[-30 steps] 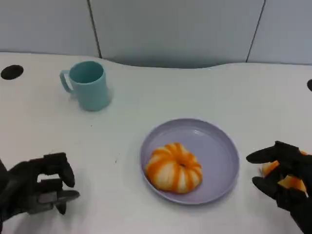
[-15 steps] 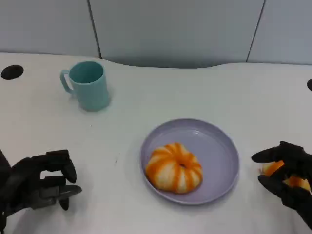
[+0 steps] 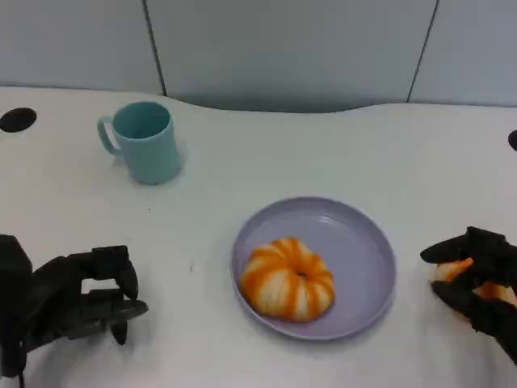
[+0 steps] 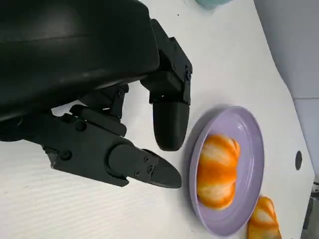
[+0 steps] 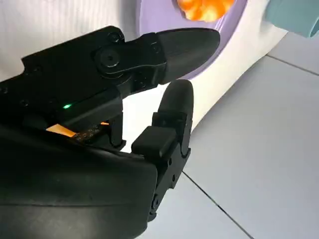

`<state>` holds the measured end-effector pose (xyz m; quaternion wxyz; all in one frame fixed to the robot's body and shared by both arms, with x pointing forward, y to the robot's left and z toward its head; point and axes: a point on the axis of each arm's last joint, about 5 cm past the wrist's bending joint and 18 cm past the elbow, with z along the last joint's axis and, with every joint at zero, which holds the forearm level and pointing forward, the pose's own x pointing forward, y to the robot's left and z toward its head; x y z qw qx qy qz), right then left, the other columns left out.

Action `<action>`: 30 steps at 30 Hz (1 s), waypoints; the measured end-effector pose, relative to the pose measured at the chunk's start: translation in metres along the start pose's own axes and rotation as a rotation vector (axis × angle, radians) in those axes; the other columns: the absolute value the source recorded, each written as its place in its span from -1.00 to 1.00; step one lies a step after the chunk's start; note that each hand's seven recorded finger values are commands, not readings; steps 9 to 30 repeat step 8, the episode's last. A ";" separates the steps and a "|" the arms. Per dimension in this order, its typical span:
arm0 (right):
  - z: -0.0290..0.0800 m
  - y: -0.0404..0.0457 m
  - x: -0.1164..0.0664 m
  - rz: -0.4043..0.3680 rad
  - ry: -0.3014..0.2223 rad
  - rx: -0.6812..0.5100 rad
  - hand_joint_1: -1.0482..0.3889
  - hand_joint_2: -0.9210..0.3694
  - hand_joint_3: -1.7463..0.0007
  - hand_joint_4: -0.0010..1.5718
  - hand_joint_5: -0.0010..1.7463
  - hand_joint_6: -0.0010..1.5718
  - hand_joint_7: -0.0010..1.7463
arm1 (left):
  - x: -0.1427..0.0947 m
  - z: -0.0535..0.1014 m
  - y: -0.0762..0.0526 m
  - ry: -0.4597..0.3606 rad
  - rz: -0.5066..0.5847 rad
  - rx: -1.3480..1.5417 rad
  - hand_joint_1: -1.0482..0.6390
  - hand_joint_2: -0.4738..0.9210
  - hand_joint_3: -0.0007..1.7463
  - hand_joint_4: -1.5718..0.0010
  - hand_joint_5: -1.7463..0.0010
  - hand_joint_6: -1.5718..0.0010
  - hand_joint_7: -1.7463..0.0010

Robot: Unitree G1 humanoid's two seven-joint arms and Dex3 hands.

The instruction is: Grasp the bread from the table and place it into the plate.

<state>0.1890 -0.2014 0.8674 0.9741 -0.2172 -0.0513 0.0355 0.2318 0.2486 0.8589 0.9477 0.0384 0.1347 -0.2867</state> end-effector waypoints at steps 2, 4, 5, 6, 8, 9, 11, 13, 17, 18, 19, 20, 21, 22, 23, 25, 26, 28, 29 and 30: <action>0.001 -0.0001 0.001 -0.003 -0.005 0.000 0.11 -1.00 0.81 -0.07 0.32 -0.03 -0.20 | 0.001 0.001 0.001 -0.010 -0.006 0.012 -0.18 0.93 -0.98 0.11 -1.00 0.30 -1.00; 0.001 -0.0002 0.002 -0.005 -0.015 -0.001 0.10 -1.00 0.81 -0.07 0.31 -0.03 -0.20 | 0.001 0.002 0.001 -0.013 -0.007 0.017 -0.21 0.93 -0.98 0.10 -1.00 0.30 -1.00; 0.001 -0.0001 0.002 -0.005 -0.016 -0.001 0.10 -1.00 0.81 -0.07 0.31 -0.03 -0.21 | 0.001 0.002 0.001 -0.013 -0.008 0.020 -0.22 0.93 -0.98 0.10 -1.00 0.30 -1.00; 0.001 -0.0001 0.002 -0.006 -0.016 -0.001 0.11 -1.00 0.82 -0.07 0.30 -0.03 -0.21 | 0.001 0.002 0.001 -0.014 -0.008 0.022 -0.21 0.93 -0.98 0.09 -1.00 0.30 -1.00; 0.001 -0.0001 0.002 -0.006 -0.016 -0.003 0.11 -1.00 0.82 -0.06 0.30 -0.02 -0.21 | 0.001 0.002 0.001 -0.015 -0.008 0.026 -0.21 0.93 -0.98 0.09 -1.00 0.29 -1.00; 0.001 -0.0001 0.002 -0.006 -0.016 -0.003 0.11 -1.00 0.82 -0.06 0.30 -0.02 -0.21 | 0.001 0.002 0.001 -0.015 -0.008 0.026 -0.21 0.93 -0.98 0.09 -1.00 0.29 -1.00; 0.001 -0.0001 0.002 -0.006 -0.016 -0.003 0.11 -1.00 0.82 -0.06 0.30 -0.02 -0.21 | 0.001 0.002 0.001 -0.015 -0.008 0.026 -0.21 0.93 -0.98 0.09 -1.00 0.29 -1.00; 0.001 -0.0001 0.002 -0.006 -0.016 -0.003 0.11 -1.00 0.82 -0.06 0.30 -0.02 -0.21 | 0.001 0.002 0.001 -0.015 -0.008 0.026 -0.21 0.93 -0.98 0.09 -1.00 0.29 -1.00; 0.001 -0.0001 0.002 -0.006 -0.016 -0.003 0.11 -1.00 0.82 -0.06 0.30 -0.02 -0.21 | 0.001 0.002 0.001 -0.015 -0.008 0.026 -0.21 0.93 -0.98 0.09 -1.00 0.29 -1.00; 0.001 -0.0001 0.002 -0.006 -0.016 -0.003 0.11 -1.00 0.82 -0.06 0.30 -0.02 -0.21 | 0.001 0.002 0.001 -0.015 -0.008 0.026 -0.21 0.93 -0.98 0.09 -1.00 0.29 -1.00; 0.001 -0.0001 0.002 -0.006 -0.016 -0.003 0.11 -1.00 0.82 -0.06 0.30 -0.02 -0.21 | 0.001 0.002 0.001 -0.015 -0.008 0.026 -0.21 0.93 -0.98 0.09 -1.00 0.29 -1.00; 0.001 -0.0001 0.002 -0.006 -0.016 -0.003 0.11 -1.00 0.82 -0.06 0.30 -0.02 -0.21 | 0.001 0.002 0.001 -0.015 -0.008 0.026 -0.21 0.93 -0.98 0.09 -1.00 0.29 -1.00; 0.001 -0.0001 0.002 -0.006 -0.016 -0.003 0.11 -1.00 0.82 -0.06 0.30 -0.02 -0.21 | 0.001 0.002 0.001 -0.015 -0.008 0.026 -0.21 0.93 -0.98 0.09 -1.00 0.29 -1.00; 0.001 -0.0001 0.002 -0.006 -0.016 -0.003 0.11 -1.00 0.82 -0.06 0.30 -0.02 -0.21 | 0.001 0.002 0.001 -0.015 -0.008 0.026 -0.21 0.93 -0.98 0.09 -1.00 0.29 -1.00; 0.001 -0.0001 0.002 -0.006 -0.016 -0.003 0.11 -1.00 0.82 -0.06 0.30 -0.02 -0.21 | 0.001 0.002 0.001 -0.015 -0.008 0.026 -0.21 0.93 -0.98 0.09 -1.00 0.29 -1.00; 0.001 -0.0001 0.002 -0.006 -0.016 -0.003 0.11 -1.00 0.82 -0.06 0.30 -0.02 -0.21 | 0.001 0.002 0.001 -0.015 -0.008 0.026 -0.21 0.93 -0.98 0.09 -1.00 0.29 -1.00; 0.001 -0.0001 0.002 -0.006 -0.016 -0.003 0.11 -1.00 0.82 -0.06 0.30 -0.02 -0.21 | 0.001 0.002 0.001 -0.015 -0.008 0.026 -0.21 0.93 -0.98 0.09 -1.00 0.29 -1.00; 0.001 -0.0001 0.002 -0.006 -0.016 -0.003 0.11 -1.00 0.82 -0.06 0.30 -0.02 -0.21 | 0.001 0.002 0.001 -0.015 -0.008 0.026 -0.21 0.93 -0.98 0.09 -1.00 0.29 -1.00; 0.001 -0.0001 0.002 -0.006 -0.016 -0.003 0.11 -1.00 0.82 -0.06 0.30 -0.02 -0.21 | 0.001 0.002 0.001 -0.015 -0.008 0.026 -0.21 0.93 -0.98 0.09 -1.00 0.29 -1.00; 0.001 -0.0001 0.002 -0.006 -0.016 -0.003 0.11 -1.00 0.82 -0.06 0.30 -0.02 -0.21 | 0.001 0.002 0.001 -0.015 -0.008 0.026 -0.21 0.93 -0.98 0.09 -1.00 0.29 -1.00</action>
